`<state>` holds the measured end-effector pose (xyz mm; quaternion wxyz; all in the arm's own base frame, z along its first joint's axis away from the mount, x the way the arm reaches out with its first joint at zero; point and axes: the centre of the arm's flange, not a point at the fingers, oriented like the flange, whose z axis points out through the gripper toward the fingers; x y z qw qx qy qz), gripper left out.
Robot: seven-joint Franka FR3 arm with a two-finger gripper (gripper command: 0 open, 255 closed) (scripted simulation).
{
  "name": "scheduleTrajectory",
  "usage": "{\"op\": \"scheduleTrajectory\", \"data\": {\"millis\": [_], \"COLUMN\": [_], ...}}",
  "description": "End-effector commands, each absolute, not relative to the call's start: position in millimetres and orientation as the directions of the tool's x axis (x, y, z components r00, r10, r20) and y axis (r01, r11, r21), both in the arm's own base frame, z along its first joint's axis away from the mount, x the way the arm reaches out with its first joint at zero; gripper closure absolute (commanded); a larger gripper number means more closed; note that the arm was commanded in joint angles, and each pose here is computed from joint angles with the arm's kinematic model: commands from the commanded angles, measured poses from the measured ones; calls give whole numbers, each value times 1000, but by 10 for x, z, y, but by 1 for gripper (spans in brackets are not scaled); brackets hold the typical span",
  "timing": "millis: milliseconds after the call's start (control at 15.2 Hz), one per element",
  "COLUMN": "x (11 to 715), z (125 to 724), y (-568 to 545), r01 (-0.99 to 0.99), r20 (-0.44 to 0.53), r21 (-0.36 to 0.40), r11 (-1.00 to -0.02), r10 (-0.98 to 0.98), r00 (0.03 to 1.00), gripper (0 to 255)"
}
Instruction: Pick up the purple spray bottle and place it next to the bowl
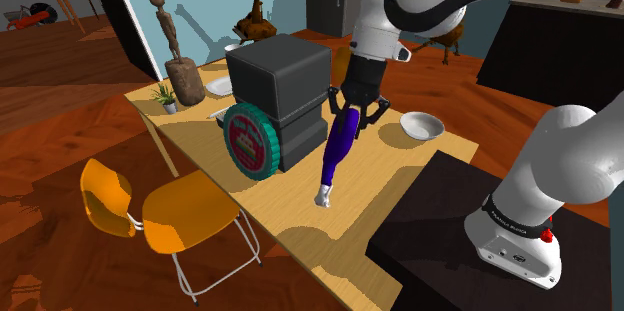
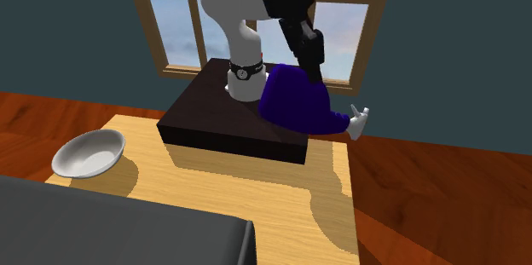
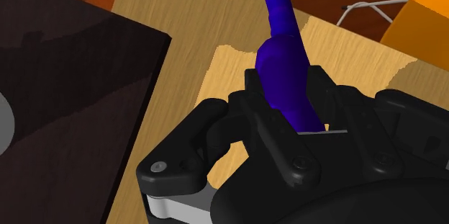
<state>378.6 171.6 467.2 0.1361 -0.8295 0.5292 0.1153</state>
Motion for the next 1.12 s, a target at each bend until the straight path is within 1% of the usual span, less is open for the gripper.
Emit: {"op": "scheduleTrajectory", "data": {"millis": [0, 1056], "x": [3778, 4413], "z": [4773, 4230], "y": [1710, -230], "r01": [-909, -909], "r20": [-335, -335], "r21": [-104, -104], "r11": [-403, -403], "r10": [-847, -847], "r00": [413, 413], "gripper": [255, 255]}}
